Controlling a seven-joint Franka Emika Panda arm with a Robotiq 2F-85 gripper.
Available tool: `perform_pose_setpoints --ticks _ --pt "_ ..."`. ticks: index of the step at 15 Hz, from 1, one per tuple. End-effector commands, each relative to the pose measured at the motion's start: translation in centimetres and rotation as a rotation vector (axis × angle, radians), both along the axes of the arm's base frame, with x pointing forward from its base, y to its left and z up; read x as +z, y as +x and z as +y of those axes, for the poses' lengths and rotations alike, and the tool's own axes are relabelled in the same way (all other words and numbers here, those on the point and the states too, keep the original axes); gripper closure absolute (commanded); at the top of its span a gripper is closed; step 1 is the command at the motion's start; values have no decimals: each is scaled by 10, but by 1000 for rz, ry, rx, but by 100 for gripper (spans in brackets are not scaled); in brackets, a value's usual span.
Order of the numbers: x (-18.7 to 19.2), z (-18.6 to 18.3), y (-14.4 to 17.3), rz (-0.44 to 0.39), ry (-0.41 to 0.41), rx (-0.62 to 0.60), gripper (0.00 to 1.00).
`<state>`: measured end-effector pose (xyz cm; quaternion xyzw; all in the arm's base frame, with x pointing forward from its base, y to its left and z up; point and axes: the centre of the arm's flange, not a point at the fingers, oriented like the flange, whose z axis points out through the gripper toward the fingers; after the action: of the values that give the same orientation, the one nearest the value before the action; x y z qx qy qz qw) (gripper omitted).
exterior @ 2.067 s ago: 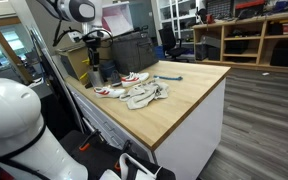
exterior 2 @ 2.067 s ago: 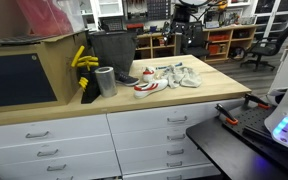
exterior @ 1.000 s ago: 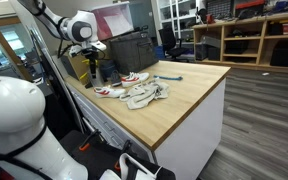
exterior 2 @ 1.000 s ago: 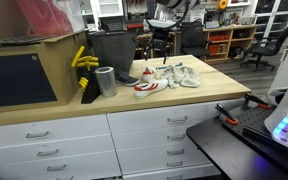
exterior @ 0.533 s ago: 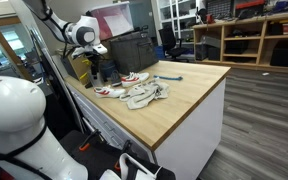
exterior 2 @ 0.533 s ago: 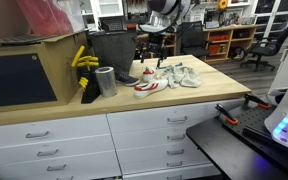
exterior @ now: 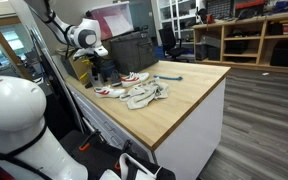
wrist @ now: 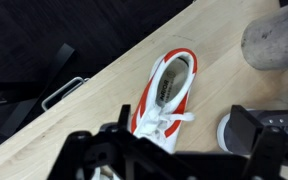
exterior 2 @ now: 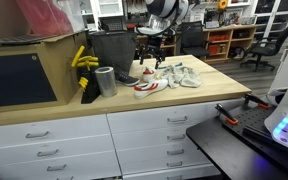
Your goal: Pick up the white shoe at the bottom and turn it to the left
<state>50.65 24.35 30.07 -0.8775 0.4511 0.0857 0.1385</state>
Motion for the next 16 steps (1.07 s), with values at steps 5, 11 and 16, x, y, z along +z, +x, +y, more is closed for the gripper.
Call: perform_pose_setpoints --ticks 5,11,16 --pt "-5 0 0 6 -3 3 0" --pt "-42 14 2 30 -16 -38 0" --pt "-62 49 3 -17 -16 -55 0"
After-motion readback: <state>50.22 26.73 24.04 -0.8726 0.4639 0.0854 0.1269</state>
